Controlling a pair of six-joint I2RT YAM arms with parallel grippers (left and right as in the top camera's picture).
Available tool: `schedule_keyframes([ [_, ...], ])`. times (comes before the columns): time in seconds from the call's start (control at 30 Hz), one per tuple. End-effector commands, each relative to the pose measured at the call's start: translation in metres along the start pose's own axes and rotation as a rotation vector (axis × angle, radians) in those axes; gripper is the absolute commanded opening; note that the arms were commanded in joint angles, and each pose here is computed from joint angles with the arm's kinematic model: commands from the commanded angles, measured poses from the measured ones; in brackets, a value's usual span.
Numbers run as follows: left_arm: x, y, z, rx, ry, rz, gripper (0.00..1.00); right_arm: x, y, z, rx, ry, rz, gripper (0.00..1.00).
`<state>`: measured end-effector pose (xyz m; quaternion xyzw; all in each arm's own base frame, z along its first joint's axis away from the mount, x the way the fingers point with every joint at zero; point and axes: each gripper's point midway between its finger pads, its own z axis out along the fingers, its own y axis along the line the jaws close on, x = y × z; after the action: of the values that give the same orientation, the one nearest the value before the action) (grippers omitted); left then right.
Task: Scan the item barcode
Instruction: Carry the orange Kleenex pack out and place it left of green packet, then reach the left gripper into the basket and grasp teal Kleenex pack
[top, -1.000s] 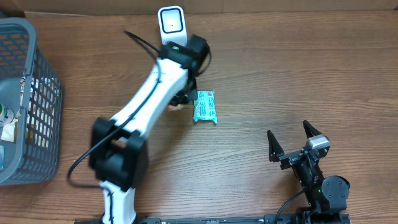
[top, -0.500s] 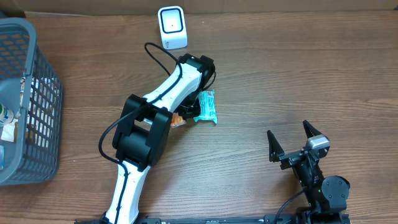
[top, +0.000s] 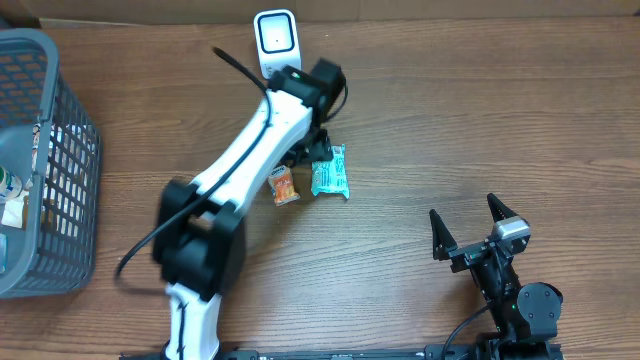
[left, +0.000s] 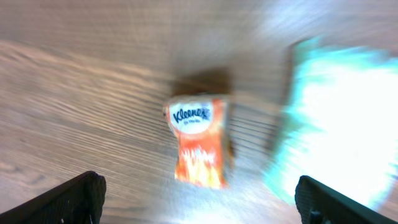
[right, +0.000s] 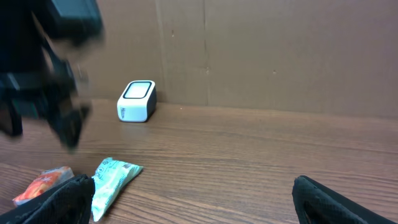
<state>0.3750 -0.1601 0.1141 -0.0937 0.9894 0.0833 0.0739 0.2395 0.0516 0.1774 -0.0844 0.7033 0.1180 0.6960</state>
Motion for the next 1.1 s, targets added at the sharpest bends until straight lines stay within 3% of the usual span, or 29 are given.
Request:
schedule_keyframes([
  [0.0, -0.022, 0.022, -0.097, 0.160, -0.210, -0.024, 1.00, 0.001, -0.001, 0.000, 0.007, -0.006, -0.003, 1.00],
  [0.23, -0.030, 0.129, -0.189, 0.246, -0.434, -0.203, 1.00, 0.001, -0.001, 0.000, 0.007, -0.006, -0.003, 1.00],
  [0.4, -0.024, 0.214, -0.220, 0.268, -0.533, -0.400, 1.00, 0.001, -0.001, 0.000, 0.007, -0.006, -0.003, 1.00],
  [0.5, -0.016, 0.277, -0.227, 0.204, -0.584, -0.579, 0.99, 0.001, -0.001, 0.000, 0.007, -0.006, -0.003, 1.00],
  [0.7, 0.010, 0.382, -0.206, 0.042, -0.552, -0.898, 0.97, 0.001, -0.001, 0.000, 0.007, -0.006, -0.003, 1.00],
  [0.83, 0.021, 0.415, -0.177, 0.030, -0.481, -1.056, 0.97, 0.001, -0.001, 0.000, 0.007, -0.006, -0.003, 1.00],
  [1.07, 0.026, 0.458, -0.111, -0.010, -0.333, -1.185, 0.96, 0.001, -0.001, 0.000, 0.007, -0.006, -0.003, 1.00],
])
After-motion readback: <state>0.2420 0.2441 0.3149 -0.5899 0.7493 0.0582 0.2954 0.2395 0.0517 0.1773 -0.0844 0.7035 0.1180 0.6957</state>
